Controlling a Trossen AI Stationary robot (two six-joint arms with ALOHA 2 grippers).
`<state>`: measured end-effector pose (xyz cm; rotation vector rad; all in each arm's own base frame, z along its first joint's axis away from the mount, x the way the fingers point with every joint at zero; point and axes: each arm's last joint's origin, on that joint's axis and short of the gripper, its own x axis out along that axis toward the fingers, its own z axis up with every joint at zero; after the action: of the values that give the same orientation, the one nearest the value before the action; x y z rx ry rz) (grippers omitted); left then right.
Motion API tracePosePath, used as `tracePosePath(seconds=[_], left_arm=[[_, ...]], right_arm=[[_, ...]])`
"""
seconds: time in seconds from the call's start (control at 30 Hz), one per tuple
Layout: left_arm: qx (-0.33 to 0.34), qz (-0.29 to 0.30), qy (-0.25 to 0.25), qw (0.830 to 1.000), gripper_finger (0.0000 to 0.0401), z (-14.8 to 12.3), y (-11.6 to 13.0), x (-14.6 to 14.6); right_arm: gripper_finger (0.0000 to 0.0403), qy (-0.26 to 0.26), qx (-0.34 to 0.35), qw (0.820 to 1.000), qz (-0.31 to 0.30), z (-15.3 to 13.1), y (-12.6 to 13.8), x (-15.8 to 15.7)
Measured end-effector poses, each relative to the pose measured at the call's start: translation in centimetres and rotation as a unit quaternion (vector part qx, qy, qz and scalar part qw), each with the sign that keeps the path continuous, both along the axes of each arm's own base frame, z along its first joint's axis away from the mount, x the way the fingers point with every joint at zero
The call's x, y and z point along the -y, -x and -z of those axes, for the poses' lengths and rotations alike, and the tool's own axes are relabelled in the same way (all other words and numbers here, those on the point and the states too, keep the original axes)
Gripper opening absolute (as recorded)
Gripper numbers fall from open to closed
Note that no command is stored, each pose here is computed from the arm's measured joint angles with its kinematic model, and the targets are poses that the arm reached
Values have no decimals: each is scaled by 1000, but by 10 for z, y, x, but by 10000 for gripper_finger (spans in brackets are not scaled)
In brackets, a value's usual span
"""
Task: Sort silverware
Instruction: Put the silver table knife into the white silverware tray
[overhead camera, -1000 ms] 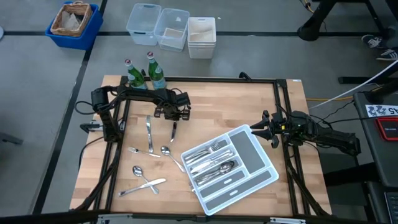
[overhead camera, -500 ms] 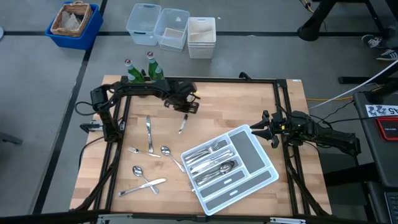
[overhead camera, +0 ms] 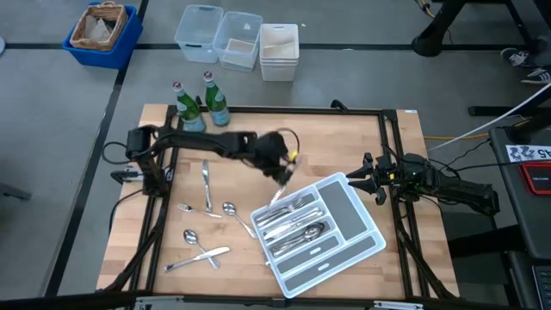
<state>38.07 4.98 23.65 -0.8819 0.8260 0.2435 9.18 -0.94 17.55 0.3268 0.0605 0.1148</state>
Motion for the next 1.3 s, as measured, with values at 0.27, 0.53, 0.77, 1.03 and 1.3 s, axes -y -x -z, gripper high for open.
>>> tracePosePath(seconds=[0.27,0.53,0.77,1.03,1.3], left_arm=[[28,128,-54,990,29,1,-7,70],[33,195,-136,971,29,12,-9,113],[32,203,-193,959,29,27,-16,121],[5,208,-190,960,29,59,-26,124],[-4,219,-175,960,39,69,-28,125]], right_arm=[[143,0,0,1000,0,0,0,0],[143,0,0,1000,0,0,0,0],[143,1,0,1000,6,0,0,0],[143,1,0,1000,14,0,0,1],[143,1,0,1000,14,0,0,1]])
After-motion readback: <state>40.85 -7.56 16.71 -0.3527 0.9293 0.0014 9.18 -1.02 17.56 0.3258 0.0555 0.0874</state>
